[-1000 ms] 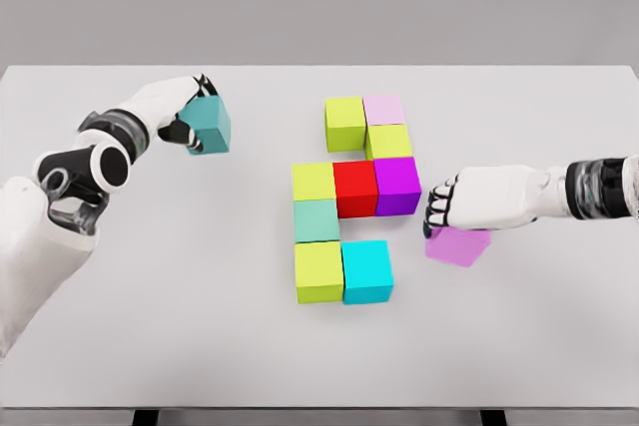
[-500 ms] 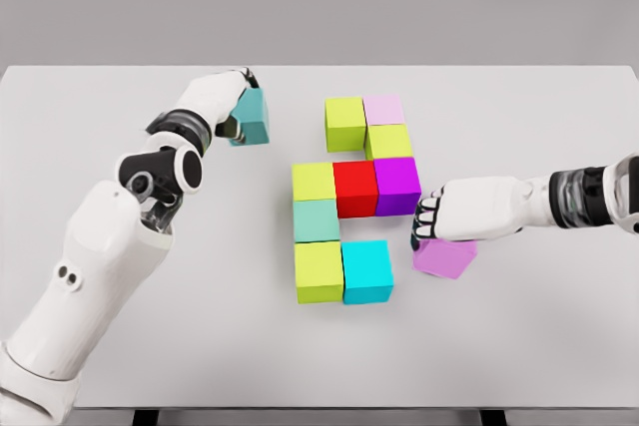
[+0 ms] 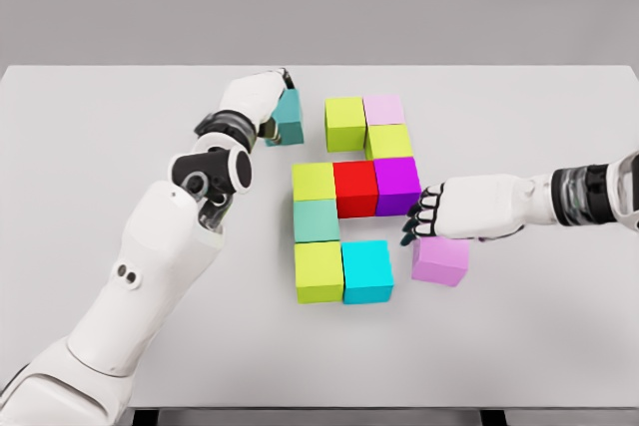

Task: Assemble the squares on the desktop into the number 2

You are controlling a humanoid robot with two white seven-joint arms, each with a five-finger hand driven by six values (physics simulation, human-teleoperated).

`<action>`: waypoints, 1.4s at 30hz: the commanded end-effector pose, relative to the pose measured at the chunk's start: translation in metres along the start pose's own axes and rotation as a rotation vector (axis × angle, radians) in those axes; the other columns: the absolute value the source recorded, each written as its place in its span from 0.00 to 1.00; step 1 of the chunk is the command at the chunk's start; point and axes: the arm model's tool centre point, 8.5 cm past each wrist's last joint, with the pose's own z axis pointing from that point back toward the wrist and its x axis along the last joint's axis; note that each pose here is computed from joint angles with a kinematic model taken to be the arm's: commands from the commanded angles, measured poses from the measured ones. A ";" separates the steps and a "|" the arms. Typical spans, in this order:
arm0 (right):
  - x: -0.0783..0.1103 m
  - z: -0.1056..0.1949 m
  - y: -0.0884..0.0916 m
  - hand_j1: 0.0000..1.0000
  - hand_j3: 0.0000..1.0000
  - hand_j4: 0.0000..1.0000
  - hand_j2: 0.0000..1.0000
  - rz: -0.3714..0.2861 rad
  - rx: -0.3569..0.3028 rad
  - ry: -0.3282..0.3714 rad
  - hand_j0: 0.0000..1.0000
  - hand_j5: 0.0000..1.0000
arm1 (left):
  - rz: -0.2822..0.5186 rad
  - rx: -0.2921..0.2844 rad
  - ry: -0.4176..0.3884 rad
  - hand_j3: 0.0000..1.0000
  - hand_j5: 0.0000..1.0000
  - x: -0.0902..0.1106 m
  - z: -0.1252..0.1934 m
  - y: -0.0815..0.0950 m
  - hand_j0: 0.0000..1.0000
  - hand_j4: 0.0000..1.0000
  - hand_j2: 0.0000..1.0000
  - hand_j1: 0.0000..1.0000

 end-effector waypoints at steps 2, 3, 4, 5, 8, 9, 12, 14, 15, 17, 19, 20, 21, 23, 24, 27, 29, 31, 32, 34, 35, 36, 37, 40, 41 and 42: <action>-0.002 0.006 -0.004 1.00 1.00 1.00 1.00 -0.031 -0.029 -0.006 1.00 1.00 | -0.007 0.004 -0.001 0.40 0.40 0.004 0.000 -0.002 0.40 0.40 0.40 0.40; -0.008 0.022 -0.009 1.00 1.00 1.00 1.00 -0.050 -0.052 0.016 1.00 1.00 | -0.004 0.005 -0.005 0.40 0.40 0.007 0.000 -0.002 0.40 0.40 0.40 0.40; -0.012 0.034 -0.013 1.00 1.00 1.00 1.00 -0.065 -0.073 0.033 1.00 1.00 | -0.007 0.006 -0.003 0.41 0.41 0.007 0.000 -0.002 0.41 0.41 0.41 0.41; -0.019 0.051 -0.016 1.00 1.00 1.00 1.00 -0.070 -0.086 0.070 1.00 1.00 | -0.009 -0.003 0.007 0.41 0.41 0.007 -0.003 -0.006 0.41 0.41 0.41 0.41; -0.034 0.112 -0.010 1.00 1.00 1.00 1.00 -0.071 -0.046 0.216 1.00 1.00 | -0.008 -0.014 0.019 0.41 0.41 0.007 -0.007 -0.009 0.41 0.41 0.41 0.41; -0.036 0.117 -0.009 1.00 1.00 1.00 1.00 -0.071 -0.039 0.230 1.00 1.00 | -0.008 -0.014 0.019 0.41 0.41 0.007 -0.007 -0.009 0.41 0.41 0.41 0.41; -0.035 0.113 0.013 1.00 1.00 1.00 1.00 -0.109 0.020 0.226 1.00 1.00 | -0.005 -0.023 0.026 0.41 0.41 0.007 -0.009 -0.012 0.41 0.41 0.41 0.41; -0.029 0.100 0.025 1.00 1.00 1.00 1.00 -0.131 0.049 0.186 1.00 1.00 | -0.005 -0.023 0.027 0.41 0.41 0.007 -0.009 -0.012 0.41 0.41 0.41 0.41; -0.025 0.093 0.033 1.00 1.00 1.00 1.00 -0.145 0.069 0.165 1.00 1.00 | -0.006 -0.021 0.027 0.41 0.41 0.007 -0.010 -0.010 0.41 0.41 0.41 0.41; -0.019 0.087 0.043 1.00 1.00 1.00 1.00 -0.160 0.101 0.143 1.00 1.00 | -0.008 -0.028 0.036 0.41 0.41 0.005 -0.012 -0.011 0.41 0.41 0.41 0.41; -0.013 0.082 0.052 1.00 1.00 1.00 1.00 -0.172 0.124 0.120 1.00 1.00 | -0.010 -0.028 0.040 0.41 0.41 0.005 -0.014 -0.009 0.41 0.41 0.41 0.41; -0.012 0.081 0.053 1.00 1.00 1.00 1.00 -0.172 0.127 0.116 1.00 1.00 | -0.010 -0.028 0.040 0.41 0.41 0.005 -0.014 -0.009 0.41 0.41 0.41 0.41; -0.012 0.080 0.053 1.00 1.00 1.00 1.00 -0.172 0.128 0.114 1.00 1.00 | -0.010 -0.028 0.040 0.41 0.41 0.005 -0.015 -0.009 0.41 0.41 0.41 0.41; -0.013 0.080 0.052 1.00 1.00 1.00 1.00 -0.171 0.125 0.115 1.00 1.00 | -0.010 -0.034 0.045 0.41 0.41 0.003 -0.016 -0.010 0.41 0.41 0.41 0.41; -0.015 0.081 0.052 1.00 1.00 1.00 1.00 -0.173 0.122 0.123 1.00 1.00 | -0.014 -0.034 0.051 0.41 0.41 0.003 -0.019 -0.008 0.41 0.41 0.41 0.41; -0.036 0.084 0.062 1.00 1.00 1.00 1.00 -0.221 0.119 0.175 1.00 1.00 | -0.017 -0.037 0.058 0.41 0.41 0.002 -0.021 -0.007 0.41 0.41 0.41 0.41; -0.035 0.081 0.064 1.00 1.00 1.00 1.00 -0.221 0.128 0.170 1.00 1.00 | -0.018 -0.037 0.058 0.41 0.41 0.002 -0.021 -0.007 0.41 0.41 0.41 0.41; -0.035 0.080 0.068 1.00 1.00 1.00 1.00 -0.212 0.145 0.171 1.00 1.00 | -0.018 -0.037 0.058 0.41 0.41 0.002 -0.021 -0.007 0.41 0.41 0.41 0.41; -0.035 0.079 0.069 1.00 1.00 1.00 1.00 -0.212 0.149 0.171 1.00 1.00 | -0.018 -0.038 0.059 0.41 0.41 0.001 -0.022 -0.007 0.41 0.41 0.41 0.41; -0.037 0.073 0.067 1.00 1.00 1.00 1.00 -0.206 0.144 0.168 1.00 1.00 | -0.019 -0.038 0.058 0.41 0.41 0.002 -0.022 -0.008 0.41 0.41 0.41 0.41; -0.039 0.070 0.069 1.00 1.00 1.00 1.00 -0.205 0.148 0.171 1.00 1.00 | -0.020 -0.038 0.059 0.41 0.41 0.002 -0.022 -0.007 0.41 0.41 0.41 0.41; -0.043 0.068 0.072 1.00 1.00 1.00 1.00 -0.215 0.151 0.179 1.00 1.00 | -0.021 -0.046 0.065 0.42 0.42 0.000 -0.023 -0.010 0.42 0.42 0.42 0.42; -0.044 0.065 0.074 1.00 1.00 1.00 1.00 -0.220 0.151 0.177 1.00 1.00 | -0.022 -0.051 0.071 0.42 0.42 -0.002 -0.025 -0.011 0.42 0.42 0.42 0.42; -0.045 0.055 0.073 1.00 1.00 1.00 1.00 -0.207 0.156 0.168 1.00 1.00 | -0.028 -0.053 0.073 0.42 0.42 -0.002 -0.025 -0.012 0.42 0.42 0.42 0.42; -0.044 0.055 0.072 1.00 1.00 1.00 1.00 -0.205 0.155 0.166 1.00 1.00 | -0.027 -0.052 0.072 0.42 0.42 -0.001 -0.025 -0.012 0.42 0.42 0.42 0.42; -0.043 0.051 0.069 1.00 1.00 1.00 1.00 -0.198 0.149 0.156 1.00 1.00 | -0.028 -0.054 0.072 0.42 0.42 -0.001 -0.025 -0.013 0.42 0.42 0.42 0.42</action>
